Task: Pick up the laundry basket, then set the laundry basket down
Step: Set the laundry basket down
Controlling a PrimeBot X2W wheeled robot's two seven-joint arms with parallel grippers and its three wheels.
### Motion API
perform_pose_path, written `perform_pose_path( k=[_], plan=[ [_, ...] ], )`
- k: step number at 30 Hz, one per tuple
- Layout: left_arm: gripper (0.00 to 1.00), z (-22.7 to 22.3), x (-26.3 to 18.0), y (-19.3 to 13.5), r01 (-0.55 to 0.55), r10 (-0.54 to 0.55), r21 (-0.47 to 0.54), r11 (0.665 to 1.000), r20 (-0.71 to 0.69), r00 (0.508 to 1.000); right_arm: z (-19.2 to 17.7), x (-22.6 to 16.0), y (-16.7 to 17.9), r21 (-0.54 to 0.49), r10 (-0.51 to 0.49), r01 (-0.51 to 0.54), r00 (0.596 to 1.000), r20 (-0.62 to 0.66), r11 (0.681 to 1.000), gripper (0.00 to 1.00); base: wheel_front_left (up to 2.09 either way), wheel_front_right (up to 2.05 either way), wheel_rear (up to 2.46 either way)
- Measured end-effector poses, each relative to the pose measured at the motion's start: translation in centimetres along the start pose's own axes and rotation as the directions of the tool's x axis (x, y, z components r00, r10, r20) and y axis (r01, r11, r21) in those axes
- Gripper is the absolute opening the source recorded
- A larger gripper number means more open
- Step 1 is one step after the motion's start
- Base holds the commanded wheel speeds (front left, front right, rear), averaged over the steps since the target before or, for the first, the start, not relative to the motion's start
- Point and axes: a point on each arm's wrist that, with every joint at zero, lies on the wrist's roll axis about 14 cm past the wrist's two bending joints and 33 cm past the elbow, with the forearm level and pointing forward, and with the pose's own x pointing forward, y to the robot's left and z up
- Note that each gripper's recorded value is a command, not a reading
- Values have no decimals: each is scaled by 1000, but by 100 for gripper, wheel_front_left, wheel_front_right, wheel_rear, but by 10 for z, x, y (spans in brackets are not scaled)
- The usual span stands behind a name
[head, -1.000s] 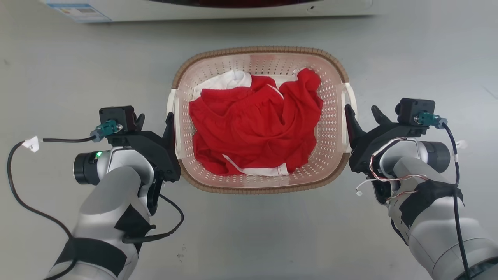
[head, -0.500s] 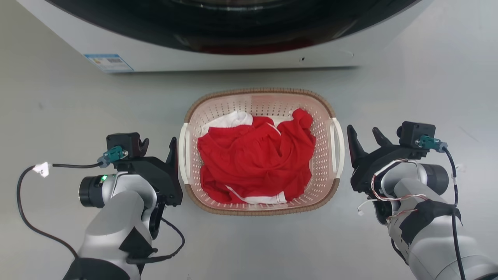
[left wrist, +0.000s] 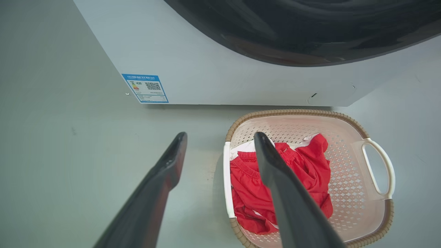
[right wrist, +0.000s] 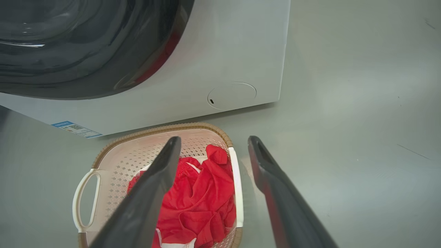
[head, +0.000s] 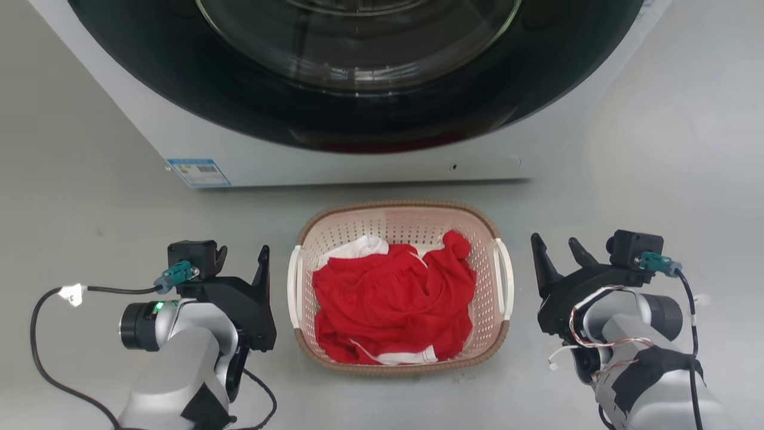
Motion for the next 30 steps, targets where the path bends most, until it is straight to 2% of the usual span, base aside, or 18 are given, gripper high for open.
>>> perform_pose_path(
  k=[17,30],
  plan=[
    [100,55,-55,-10,-9,-9,77,997,224,975,40,-56,17,-30,31,-26,985,169,999,100,0,0,0],
    [100,52,-100,-22,4,-41,113,994,326,944,46,-97,20,-88,34,-10,962,272,996,100,0,0,0]
  ],
)
